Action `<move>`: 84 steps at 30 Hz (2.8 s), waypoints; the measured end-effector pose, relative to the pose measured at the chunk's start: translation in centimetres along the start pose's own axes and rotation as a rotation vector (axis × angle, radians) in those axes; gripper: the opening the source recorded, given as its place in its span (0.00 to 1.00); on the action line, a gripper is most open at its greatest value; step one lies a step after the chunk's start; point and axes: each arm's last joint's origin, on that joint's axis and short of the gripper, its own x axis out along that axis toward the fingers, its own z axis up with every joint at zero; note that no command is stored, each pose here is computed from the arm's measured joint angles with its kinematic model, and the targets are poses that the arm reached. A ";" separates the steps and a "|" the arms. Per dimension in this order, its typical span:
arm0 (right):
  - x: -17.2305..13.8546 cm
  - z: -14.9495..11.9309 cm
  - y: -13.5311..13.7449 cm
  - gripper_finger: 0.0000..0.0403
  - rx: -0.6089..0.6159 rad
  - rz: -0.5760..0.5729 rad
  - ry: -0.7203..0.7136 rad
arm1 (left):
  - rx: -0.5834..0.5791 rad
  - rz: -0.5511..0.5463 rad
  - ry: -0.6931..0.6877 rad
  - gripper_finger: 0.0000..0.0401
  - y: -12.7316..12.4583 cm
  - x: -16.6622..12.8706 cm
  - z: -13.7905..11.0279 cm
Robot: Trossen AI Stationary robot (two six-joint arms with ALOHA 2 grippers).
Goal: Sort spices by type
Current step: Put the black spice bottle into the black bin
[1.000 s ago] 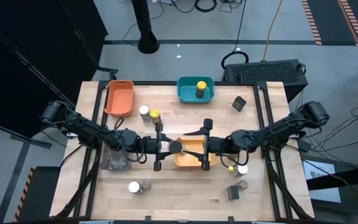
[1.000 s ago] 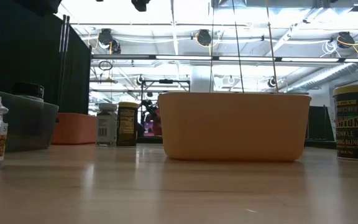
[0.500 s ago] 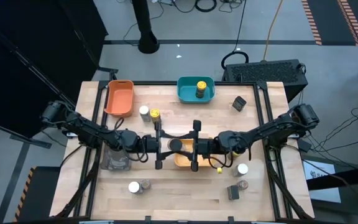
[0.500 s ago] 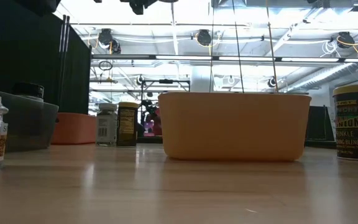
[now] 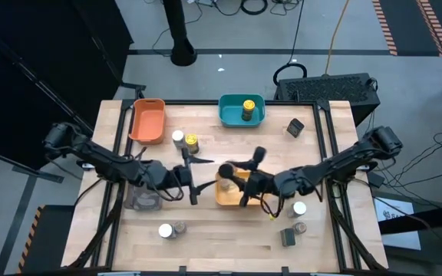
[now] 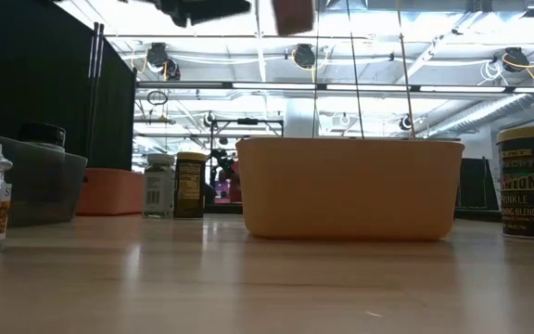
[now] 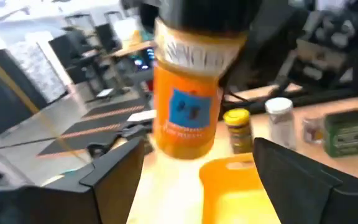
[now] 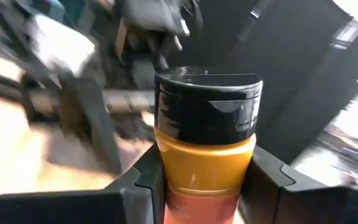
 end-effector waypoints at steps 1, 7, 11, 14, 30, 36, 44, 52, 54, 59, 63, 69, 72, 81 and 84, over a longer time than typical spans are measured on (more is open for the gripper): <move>-0.3 0.0 0.1 0.32 -0.034 -0.036 0.035 | -0.009 0.012 -0.017 0.77 0.2 -0.3 0.5; -0.6 -0.5 0.3 0.33 -0.156 -0.149 0.135 | -0.077 0.042 -0.140 0.77 1.3 -0.8 2.2; -0.4 -0.7 0.1 0.33 -0.161 -0.165 0.146 | -0.060 0.022 -0.145 0.77 1.3 0.3 2.1; -0.3 -0.7 0.0 0.33 -0.166 -0.170 0.150 | -0.056 0.032 -0.147 0.77 1.2 1.5 2.4; -0.3 -0.9 0.1 0.34 -0.177 -0.172 0.162 | -0.044 0.030 -0.140 0.77 0.9 6.5 2.5; -0.3 -0.8 0.1 0.34 -0.176 -0.167 0.159 | -0.022 0.039 -0.138 0.75 0.7 7.1 2.6; -0.3 -0.9 0.1 0.34 -0.168 -0.168 0.159 | -0.010 0.066 -0.119 0.56 0.6 7.0 2.5; -0.2 -0.8 0.2 0.43 -0.151 -0.133 0.137 | -0.002 0.119 -0.097 0.52 -0.2 6.4 2.9; -0.2 -0.8 0.2 0.49 -0.142 -0.124 0.130 | -0.003 0.132 -0.087 0.52 -0.4 6.0 3.1; -0.4 -0.4 -0.1 0.65 -0.100 -0.164 0.138 | -0.008 0.234 -0.044 0.53 -0.8 5.2 3.4; -0.5 0.3 -0.1 0.72 -0.080 -0.162 0.121 | 0.030 0.317 0.023 0.53 -1.0 4.4 3.6; -1.4 1.4 -0.5 0.73 -0.026 -0.183 0.117 | 0.004 0.305 0.067 0.53 -1.7 1.2 5.4; -2.2 1.7 -1.7 0.72 0.040 -0.183 0.129 | -0.051 0.263 0.088 0.53 -2.2 -1.4 6.4; -3.7 1.3 -4.9 0.70 0.263 -0.113 0.185 | -0.245 0.223 0.123 0.53 -2.3 -9.2 8.1; -3.5 1.0 -5.1 0.70 0.292 -0.098 0.195 | -0.337 0.204 0.155 0.53 -2.1 -10.6 7.5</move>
